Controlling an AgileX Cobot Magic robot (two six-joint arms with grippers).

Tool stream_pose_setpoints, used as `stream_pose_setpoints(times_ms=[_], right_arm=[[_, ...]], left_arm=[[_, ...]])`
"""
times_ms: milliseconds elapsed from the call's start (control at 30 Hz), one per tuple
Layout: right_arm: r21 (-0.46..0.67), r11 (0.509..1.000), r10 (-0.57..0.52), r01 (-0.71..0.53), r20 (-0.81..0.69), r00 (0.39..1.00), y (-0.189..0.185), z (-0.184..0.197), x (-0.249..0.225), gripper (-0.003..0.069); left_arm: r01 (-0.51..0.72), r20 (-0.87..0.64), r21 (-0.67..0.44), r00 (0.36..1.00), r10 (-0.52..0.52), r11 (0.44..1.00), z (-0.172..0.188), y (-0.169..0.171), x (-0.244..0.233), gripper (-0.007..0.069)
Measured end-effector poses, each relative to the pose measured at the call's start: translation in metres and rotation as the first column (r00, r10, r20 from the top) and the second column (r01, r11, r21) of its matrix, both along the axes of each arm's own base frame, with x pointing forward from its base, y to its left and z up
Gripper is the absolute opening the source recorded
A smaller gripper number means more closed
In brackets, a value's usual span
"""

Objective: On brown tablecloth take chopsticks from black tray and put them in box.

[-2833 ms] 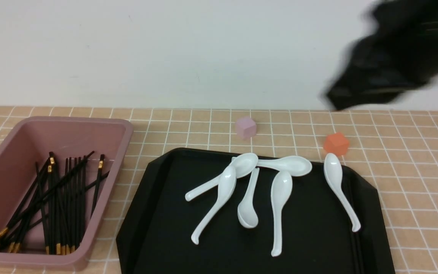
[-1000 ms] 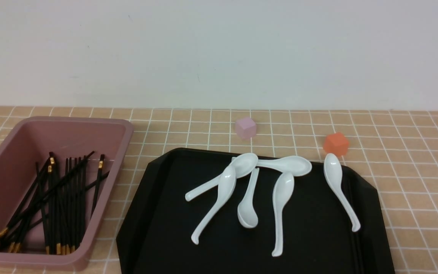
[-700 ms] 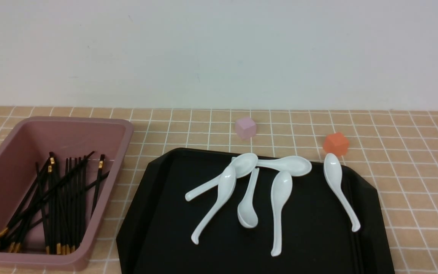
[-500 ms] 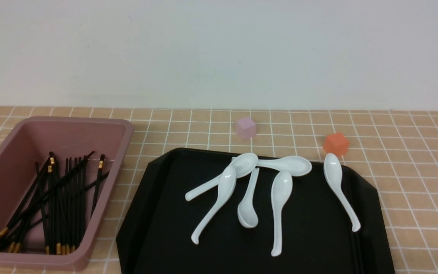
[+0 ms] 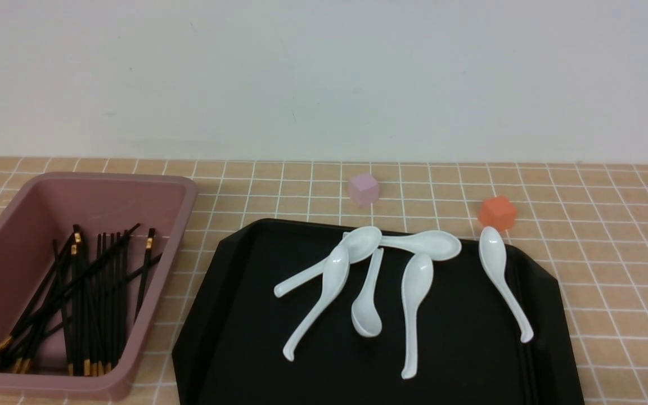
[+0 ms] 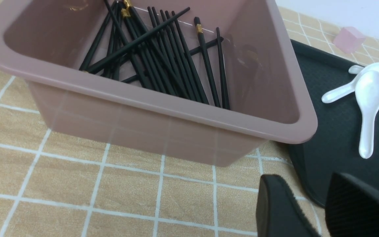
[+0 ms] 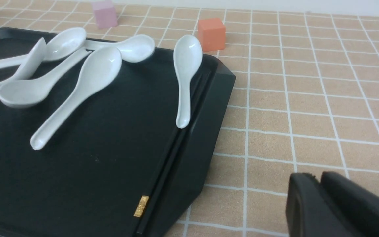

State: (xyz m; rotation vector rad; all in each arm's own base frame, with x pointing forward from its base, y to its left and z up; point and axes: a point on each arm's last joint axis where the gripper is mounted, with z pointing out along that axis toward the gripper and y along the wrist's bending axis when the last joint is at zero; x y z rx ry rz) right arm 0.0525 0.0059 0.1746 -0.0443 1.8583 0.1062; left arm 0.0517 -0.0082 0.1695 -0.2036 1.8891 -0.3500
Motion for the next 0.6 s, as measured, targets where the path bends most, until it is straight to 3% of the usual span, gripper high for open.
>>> stream_pose_setpoints(times_ms=[600], right_arm=[[-0.002, 1.0, 0.0, 0.0, 0.001, 1.0, -0.0001, 0.0003, 0.0, 0.0108]], left_arm=[[0.0, 0.0, 0.0, 1.0, 0.0, 1.0, 0.0, 0.0, 0.0, 0.0239]])
